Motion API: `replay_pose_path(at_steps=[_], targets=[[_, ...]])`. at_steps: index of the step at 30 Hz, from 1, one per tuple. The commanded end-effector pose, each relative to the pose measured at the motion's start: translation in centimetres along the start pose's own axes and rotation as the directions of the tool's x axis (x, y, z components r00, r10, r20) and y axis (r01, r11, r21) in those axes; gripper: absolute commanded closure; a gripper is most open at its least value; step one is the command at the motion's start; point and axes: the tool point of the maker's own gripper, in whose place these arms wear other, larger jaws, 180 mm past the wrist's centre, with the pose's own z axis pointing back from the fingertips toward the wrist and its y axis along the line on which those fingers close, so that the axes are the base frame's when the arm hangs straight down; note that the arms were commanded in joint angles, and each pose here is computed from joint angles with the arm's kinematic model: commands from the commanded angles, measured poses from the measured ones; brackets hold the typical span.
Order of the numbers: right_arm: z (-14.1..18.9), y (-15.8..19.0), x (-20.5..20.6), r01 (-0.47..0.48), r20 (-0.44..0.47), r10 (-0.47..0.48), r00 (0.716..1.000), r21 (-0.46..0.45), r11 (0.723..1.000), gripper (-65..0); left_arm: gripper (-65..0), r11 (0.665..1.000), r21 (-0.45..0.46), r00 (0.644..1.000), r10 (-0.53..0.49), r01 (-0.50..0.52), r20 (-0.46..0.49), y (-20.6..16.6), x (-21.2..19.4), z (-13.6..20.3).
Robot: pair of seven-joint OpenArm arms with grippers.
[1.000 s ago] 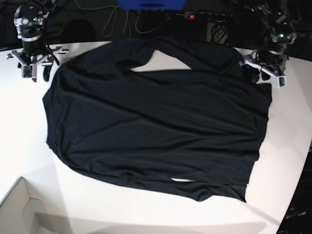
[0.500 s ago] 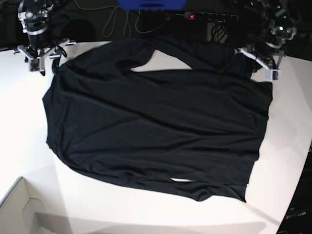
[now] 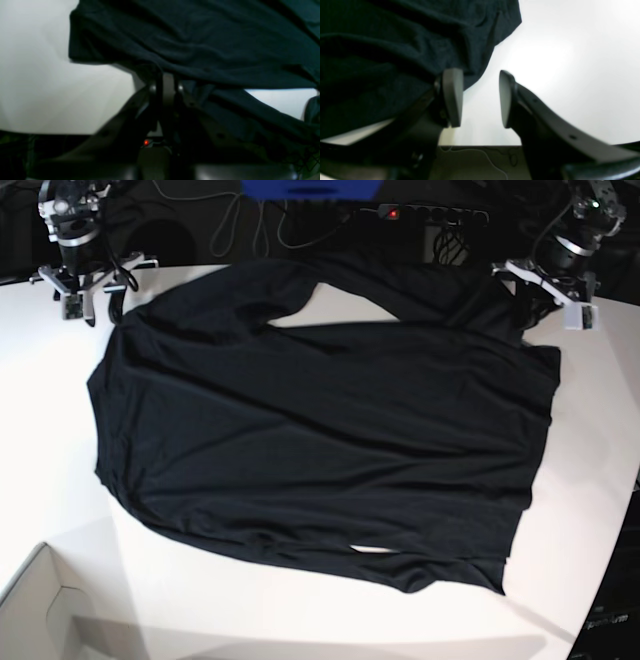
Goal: Layout the t-shirt on the table in an organized manner, then fold the t-shirt properly
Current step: 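Release the shirt and raise both grippers away from it, then grasp the shirt's collar-end corner with the left gripper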
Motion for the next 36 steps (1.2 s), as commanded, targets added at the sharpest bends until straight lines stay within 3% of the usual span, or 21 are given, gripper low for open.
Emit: replay_pose_path(at_steps=[1, 10, 31, 33, 36], targets=[[0.2, 0.0, 0.9, -0.005, 0.037, 0.005, 0.999, 0.002, 1.000, -24.2, -0.3, 1.000, 0.005, 1.000, -0.006, 0.006, 0.027, 0.3, 0.7, 0.4], [0.1, 0.6, 0.9, -0.009, 0.036, 0.008, 0.999, 0.020, 1.000, -24.2, -0.2, 0.989, 0.110, 0.995, 0.099, -0.096, -0.023, 4.5, -2.6, 1.3], [0.0, 0.6, 1.1, -0.008, 0.041, 0.007, 0.999, 0.021, 1.000, -24.1, -0.6, 0.986, 0.113, 0.991, 0.127, -0.123, -0.032, 4.9, -3.2, 0.6], [0.0, 0.6, 1.1, -0.009, 0.042, 0.008, 0.999, 0.020, 1.000, -24.1, -3.3, 0.985, 0.116, 0.991, 0.129, -0.124, -0.031, 4.9, -3.2, 0.6], [0.0, 0.6, 1.1, -0.009, 0.042, 0.008, 0.999, 0.020, 1.000, -24.1, -15.7, 0.984, 0.122, 0.991, 0.134, -0.129, -0.029, 5.0, -3.2, 0.6]])
